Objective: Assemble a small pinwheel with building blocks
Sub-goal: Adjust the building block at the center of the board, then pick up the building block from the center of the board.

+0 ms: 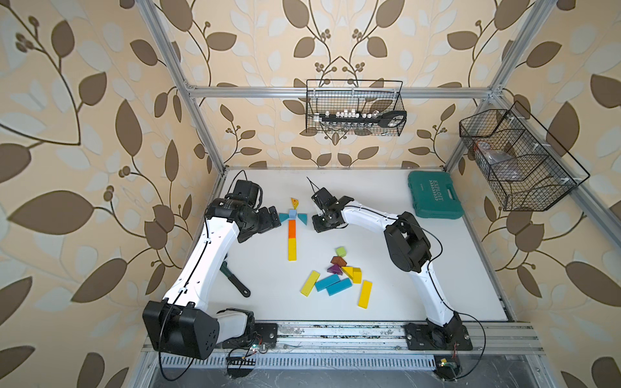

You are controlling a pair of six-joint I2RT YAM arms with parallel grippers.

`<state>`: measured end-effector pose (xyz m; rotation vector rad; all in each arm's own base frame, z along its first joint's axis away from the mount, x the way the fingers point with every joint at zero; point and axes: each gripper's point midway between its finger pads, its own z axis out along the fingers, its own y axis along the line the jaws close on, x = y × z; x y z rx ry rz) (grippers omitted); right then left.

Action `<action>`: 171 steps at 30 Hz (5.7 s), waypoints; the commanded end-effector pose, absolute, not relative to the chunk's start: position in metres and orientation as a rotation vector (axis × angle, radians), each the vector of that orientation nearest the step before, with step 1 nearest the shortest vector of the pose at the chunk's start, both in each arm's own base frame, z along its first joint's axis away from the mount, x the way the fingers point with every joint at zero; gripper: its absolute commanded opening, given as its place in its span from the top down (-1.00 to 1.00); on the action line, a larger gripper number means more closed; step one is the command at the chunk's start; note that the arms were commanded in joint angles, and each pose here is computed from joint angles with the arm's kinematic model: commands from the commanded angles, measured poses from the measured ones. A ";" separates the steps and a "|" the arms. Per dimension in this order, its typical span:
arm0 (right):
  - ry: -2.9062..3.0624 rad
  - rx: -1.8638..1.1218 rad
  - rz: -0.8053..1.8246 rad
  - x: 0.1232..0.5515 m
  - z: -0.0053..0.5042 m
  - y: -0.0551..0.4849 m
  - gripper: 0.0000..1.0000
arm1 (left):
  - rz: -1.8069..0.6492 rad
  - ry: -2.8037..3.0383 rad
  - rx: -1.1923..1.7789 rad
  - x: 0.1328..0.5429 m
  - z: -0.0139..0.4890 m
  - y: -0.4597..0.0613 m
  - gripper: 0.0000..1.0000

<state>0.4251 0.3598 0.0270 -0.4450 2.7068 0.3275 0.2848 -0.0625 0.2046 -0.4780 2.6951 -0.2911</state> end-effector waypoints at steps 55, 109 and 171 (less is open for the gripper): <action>2.635 -0.120 0.340 0.386 0.098 0.146 0.01 | -0.474 2.970 -0.514 0.421 0.072 -0.228 -0.24; 2.648 -0.103 0.418 0.387 0.087 0.146 -0.01 | -0.651 2.969 -0.397 0.434 0.067 -0.268 0.00; 2.799 -0.966 0.032 0.236 0.028 0.260 0.18 | -0.141 2.838 -0.364 0.269 0.148 -0.097 -0.98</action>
